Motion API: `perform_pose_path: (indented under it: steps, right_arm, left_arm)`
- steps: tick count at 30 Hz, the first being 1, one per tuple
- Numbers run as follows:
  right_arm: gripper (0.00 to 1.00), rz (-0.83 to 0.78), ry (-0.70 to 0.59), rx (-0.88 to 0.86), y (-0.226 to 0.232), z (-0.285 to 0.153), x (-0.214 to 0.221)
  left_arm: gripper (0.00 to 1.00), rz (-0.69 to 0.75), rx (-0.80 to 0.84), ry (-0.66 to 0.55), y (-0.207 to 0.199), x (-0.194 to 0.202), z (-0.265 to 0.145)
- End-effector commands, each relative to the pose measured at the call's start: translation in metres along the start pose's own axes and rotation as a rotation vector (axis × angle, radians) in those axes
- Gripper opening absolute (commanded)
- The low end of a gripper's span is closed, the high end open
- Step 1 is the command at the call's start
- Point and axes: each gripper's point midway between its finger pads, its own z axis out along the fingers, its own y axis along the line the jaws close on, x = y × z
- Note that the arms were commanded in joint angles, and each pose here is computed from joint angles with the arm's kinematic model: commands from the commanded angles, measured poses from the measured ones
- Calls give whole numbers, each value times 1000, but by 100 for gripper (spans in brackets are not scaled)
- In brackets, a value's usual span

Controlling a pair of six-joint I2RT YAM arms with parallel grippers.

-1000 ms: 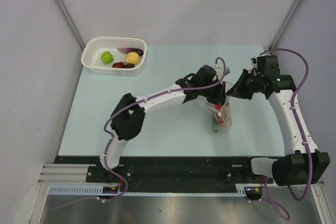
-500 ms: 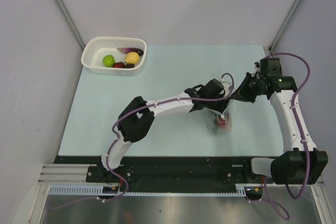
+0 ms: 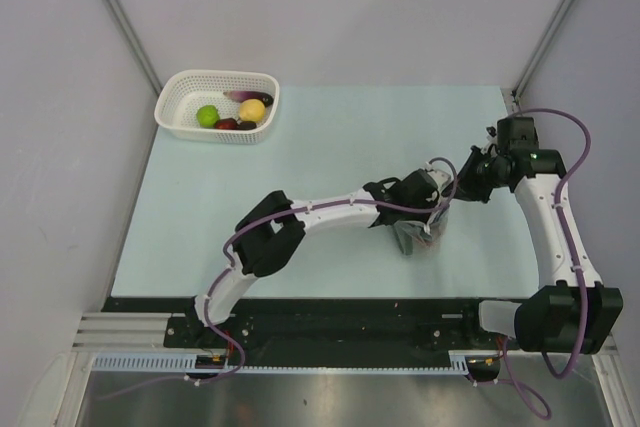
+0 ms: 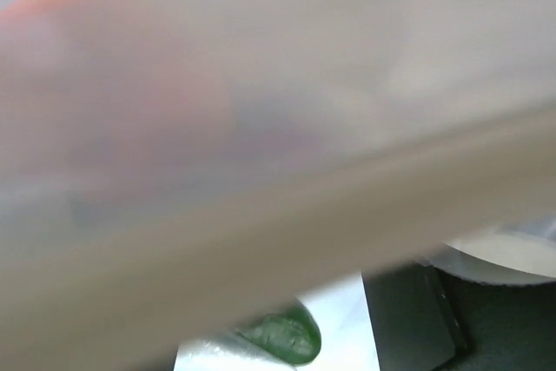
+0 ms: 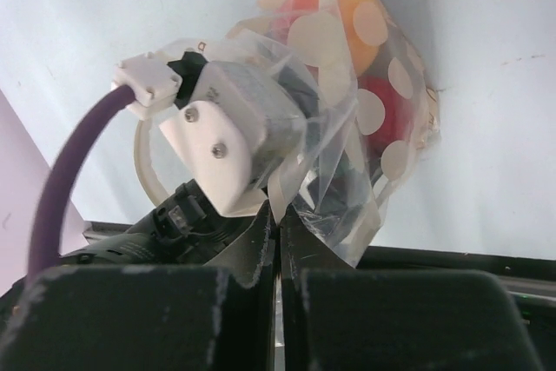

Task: Open the zip-top bag and remove the fake food

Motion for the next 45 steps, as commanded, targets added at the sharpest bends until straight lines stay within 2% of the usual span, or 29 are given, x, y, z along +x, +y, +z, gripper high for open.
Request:
perform_pose_path:
  steps: [1,5,8,11,14,16,20,24,28,35,39,43,45]
  right_arm:
    - [0,-24,-29,-13,0,-8,1]
    - [0,-24,-23,-10,-3,-6,3]
    - [0,-31,-35,-2,-5,-7,2]
    - [0,-52,-66,18,-9,-12,0]
    - [0,-76,-91,54,-16,-15,-2]
    - [0,-90,-109,74,-20,-17,-4]
    - [0,-127,-151,113,-27,-23,-10]
    - [0,-154,-173,101,-25,-29,-10]
    - [0,-182,-176,93,-20,-30,-6]
    - [0,-204,-174,27,0,-35,6]
    - [0,-185,-179,-10,10,-39,9]
    - [0,-202,-218,-69,21,-49,8]
    - [0,-201,-233,-105,28,-54,8]
  left_arm:
    - [74,62,-64,47,8,20,14]
    - [66,67,-62,40,7,15,18]
    - [55,91,-66,-19,3,-5,2]
    - [29,123,-38,-52,-7,-22,-22]
    - [19,144,13,-61,-18,-34,-47]
    - [17,149,59,-64,-25,-41,-64]
    - [1,125,126,-47,-28,-49,-86]
    - [0,85,277,-36,-45,-59,-107]
    - [0,111,339,-76,-61,-84,-129]
    - [0,149,194,-189,-47,-122,-139]
    - [0,69,137,-223,-41,-132,-138]
    - [0,-29,147,-251,-47,-146,-138]
    - [0,-31,157,-263,-51,-149,-135]
